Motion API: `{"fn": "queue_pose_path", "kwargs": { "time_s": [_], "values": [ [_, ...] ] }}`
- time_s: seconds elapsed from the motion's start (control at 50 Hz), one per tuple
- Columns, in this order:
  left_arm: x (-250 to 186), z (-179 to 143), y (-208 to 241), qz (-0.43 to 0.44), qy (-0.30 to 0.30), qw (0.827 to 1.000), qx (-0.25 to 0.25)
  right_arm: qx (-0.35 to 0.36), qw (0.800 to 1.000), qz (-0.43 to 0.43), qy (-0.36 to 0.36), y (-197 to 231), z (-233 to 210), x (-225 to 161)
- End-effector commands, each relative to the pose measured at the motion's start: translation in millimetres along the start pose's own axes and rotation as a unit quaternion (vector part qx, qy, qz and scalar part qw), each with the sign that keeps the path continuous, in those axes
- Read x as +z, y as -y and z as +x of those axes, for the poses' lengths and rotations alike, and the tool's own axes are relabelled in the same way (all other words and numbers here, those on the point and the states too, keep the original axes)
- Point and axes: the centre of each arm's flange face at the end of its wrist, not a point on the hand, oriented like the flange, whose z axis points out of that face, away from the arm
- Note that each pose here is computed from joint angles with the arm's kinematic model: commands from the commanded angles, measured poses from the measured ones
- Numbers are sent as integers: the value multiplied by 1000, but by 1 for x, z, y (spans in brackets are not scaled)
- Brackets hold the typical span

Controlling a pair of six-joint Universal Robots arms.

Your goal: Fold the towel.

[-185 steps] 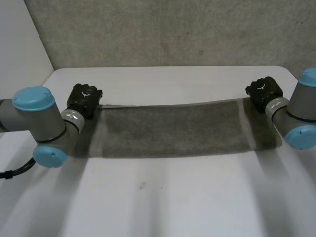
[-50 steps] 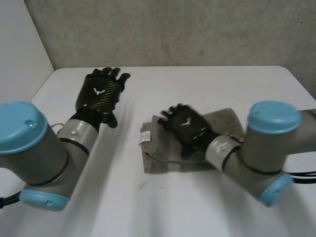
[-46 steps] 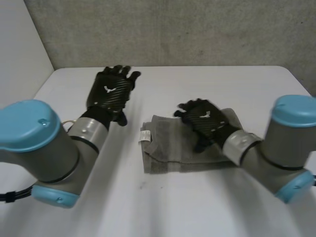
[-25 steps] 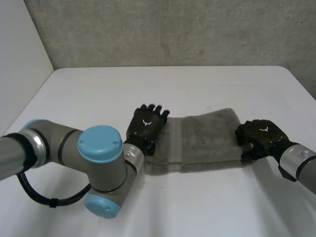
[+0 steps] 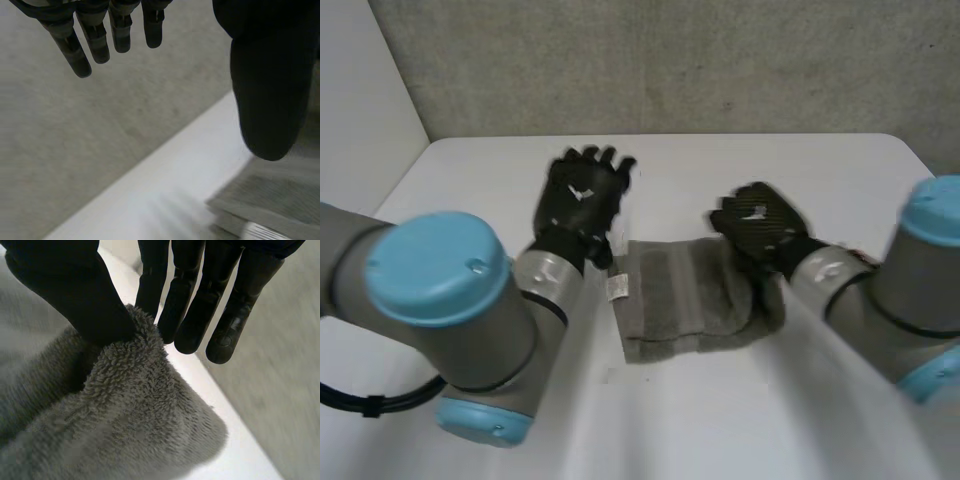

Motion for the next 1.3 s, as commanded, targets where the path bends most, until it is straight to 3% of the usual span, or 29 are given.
{"fn": "queue_pose_path", "kwargs": {
  "time_s": [0.02,0.12,0.24,0.3,0.34,0.4,0.44,0.46,0.54,0.62,0.66,0.76,0.9,1.1,1.22,1.3],
  "values": [
    [-2,-41,11,7,56,998,0,-30,992,60,104,33,-81,4],
    [-3,-57,2,-9,76,997,-1,-53,981,43,179,16,-140,-1],
    [-4,-55,0,-11,71,997,-2,-59,984,38,161,18,-134,0],
    [-1,-53,0,-8,68,998,-3,-36,992,40,116,33,-113,-3],
    [5,-49,-1,-6,66,998,-4,15,998,22,64,32,-81,-2],
    [9,-44,0,-2,60,998,-7,51,998,8,43,26,-65,-3],
    [15,-31,-1,1,45,999,-25,126,992,9,6,27,-36,-10],
    [15,-31,-1,1,45,999,-25,127,992,9,6,28,-36,-10],
    [20,-13,-7,-5,24,997,-67,240,969,0,-49,19,7,-15],
    [20,5,-17,-19,3,996,-92,300,952,-27,-49,5,23,-16],
    [22,18,-34,-39,-8,991,-125,332,941,-58,-15,-15,24,-8],
    [24,31,-71,-88,-15,985,-144,359,928,-91,41,-34,14,5],
    [21,39,-102,-132,-17,982,-134,344,929,-121,69,-58,0,20],
    [13,35,-101,-154,-19,980,-124,231,962,-140,50,-69,0,26],
    [13,25,-63,-113,-17,988,-104,195,977,-87,13,-30,26,20],
    [11,9,-13,-53,-8,994,-100,190,981,-19,-43,10,57,12]
  ]
}}
